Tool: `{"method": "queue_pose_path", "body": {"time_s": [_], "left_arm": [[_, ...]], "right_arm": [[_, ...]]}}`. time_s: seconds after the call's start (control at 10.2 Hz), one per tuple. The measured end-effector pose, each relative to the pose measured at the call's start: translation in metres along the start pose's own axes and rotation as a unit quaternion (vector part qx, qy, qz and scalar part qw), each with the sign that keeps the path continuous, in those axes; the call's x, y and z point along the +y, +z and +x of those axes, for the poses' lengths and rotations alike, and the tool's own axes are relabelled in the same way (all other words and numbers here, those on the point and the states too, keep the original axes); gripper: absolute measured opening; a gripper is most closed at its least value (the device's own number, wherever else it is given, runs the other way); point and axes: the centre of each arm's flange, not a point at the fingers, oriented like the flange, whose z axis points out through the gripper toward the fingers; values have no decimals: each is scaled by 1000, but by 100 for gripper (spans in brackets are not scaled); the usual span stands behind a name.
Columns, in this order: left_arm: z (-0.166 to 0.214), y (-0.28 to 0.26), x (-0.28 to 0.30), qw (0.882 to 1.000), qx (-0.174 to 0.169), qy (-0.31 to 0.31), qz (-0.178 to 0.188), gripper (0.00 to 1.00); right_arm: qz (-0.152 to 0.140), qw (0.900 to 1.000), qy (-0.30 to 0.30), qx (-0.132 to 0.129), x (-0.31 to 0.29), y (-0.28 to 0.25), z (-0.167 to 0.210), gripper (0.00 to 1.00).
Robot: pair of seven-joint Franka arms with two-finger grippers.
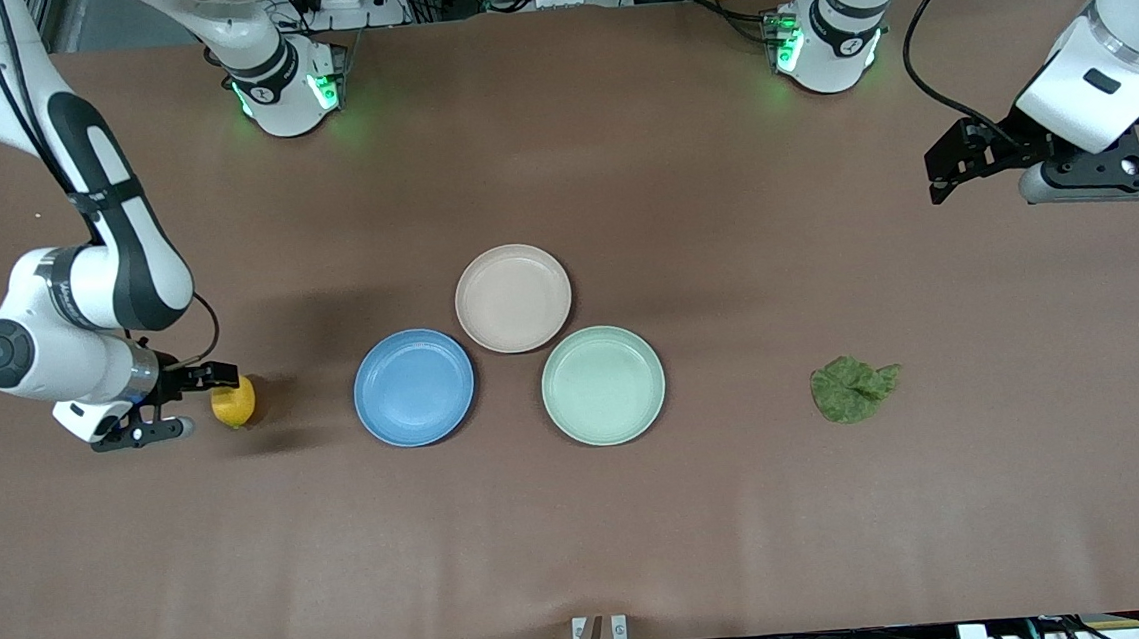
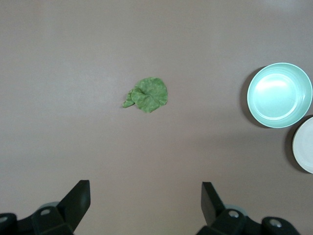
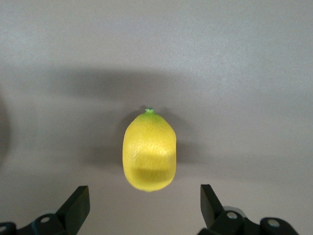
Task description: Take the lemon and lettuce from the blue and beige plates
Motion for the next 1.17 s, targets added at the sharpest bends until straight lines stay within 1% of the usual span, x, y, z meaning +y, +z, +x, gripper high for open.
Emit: {"method": "queue_pose_path", "body": {"time_s": [0.39,0.68,1.17], "left_arm": [[-1,-2,-4,1000,-3,-4,1,100],[0,-5,-22,1000,-4,-20,2,100],[0,-5,-26,1000,-5,-26,2,100]], "right_arm": [[-2,1000,-7,1,-14,-13,-29,100],[-8,999,-33,13,-46,-32,-35,100],[-12,999,-44,19,-59,-46,-48,100]]}}
